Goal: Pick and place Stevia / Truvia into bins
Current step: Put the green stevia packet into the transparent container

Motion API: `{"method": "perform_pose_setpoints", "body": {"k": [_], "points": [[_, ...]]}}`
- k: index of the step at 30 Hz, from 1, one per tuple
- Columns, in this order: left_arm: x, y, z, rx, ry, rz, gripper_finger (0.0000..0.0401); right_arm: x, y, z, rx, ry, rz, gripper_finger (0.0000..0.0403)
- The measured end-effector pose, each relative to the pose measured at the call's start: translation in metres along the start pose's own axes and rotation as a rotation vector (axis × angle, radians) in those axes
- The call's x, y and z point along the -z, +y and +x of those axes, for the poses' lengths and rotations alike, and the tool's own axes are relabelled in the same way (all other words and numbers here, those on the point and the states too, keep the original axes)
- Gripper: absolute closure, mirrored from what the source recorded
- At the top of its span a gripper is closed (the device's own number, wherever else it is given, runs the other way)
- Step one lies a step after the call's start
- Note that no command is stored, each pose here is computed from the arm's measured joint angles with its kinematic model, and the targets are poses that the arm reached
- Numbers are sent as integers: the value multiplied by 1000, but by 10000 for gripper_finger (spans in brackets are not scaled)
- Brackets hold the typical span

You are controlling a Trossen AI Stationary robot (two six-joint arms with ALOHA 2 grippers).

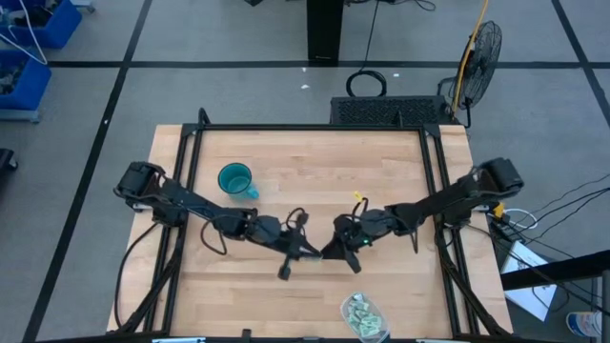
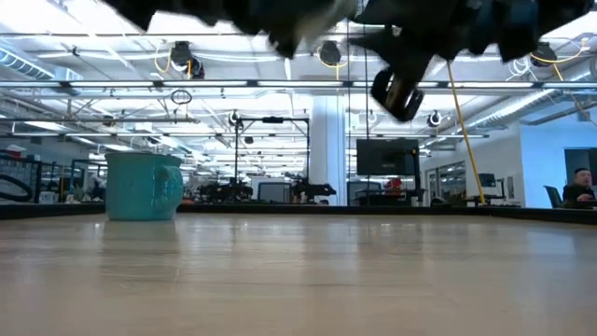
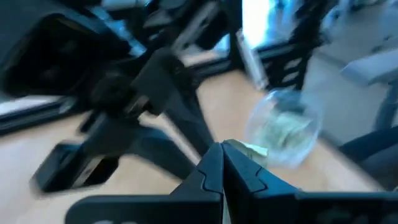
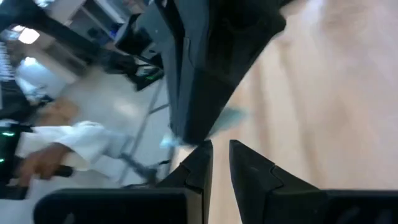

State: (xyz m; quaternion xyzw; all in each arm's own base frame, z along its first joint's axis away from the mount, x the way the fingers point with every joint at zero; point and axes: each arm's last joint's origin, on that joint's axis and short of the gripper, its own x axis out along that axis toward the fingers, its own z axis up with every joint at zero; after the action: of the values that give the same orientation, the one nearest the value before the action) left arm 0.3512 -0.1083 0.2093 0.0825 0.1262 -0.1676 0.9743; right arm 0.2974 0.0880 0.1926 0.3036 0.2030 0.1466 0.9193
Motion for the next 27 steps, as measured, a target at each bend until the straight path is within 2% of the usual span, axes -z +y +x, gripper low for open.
{"method": "perform_pose_setpoints", "body": {"k": [3, 5, 9, 13, 16, 21, 27], "points": [[-18, -4, 19, 52, -29, -4, 400, 1, 19, -11, -60, 29, 47, 357], [-31, -8, 39, 80, -43, 35, 400, 3, 31, -19, -97, 73, 84, 354], [-48, -16, 83, 103, -3, 127, 400, 18, 54, -37, -103, 213, 132, 351], [-55, -20, 124, 105, 6, 139, 400, 36, 74, -61, -77, 368, 158, 352], [-51, -24, 148, 123, 31, 112, 400, 47, 84, -76, -73, 453, 141, 353], [-25, -37, 178, 147, 81, 70, 397, 54, 97, -86, -90, 436, 9, 353], [-9, -43, 187, 178, 144, 15, 395, 58, 100, -88, -59, 398, -49, 353]]}}
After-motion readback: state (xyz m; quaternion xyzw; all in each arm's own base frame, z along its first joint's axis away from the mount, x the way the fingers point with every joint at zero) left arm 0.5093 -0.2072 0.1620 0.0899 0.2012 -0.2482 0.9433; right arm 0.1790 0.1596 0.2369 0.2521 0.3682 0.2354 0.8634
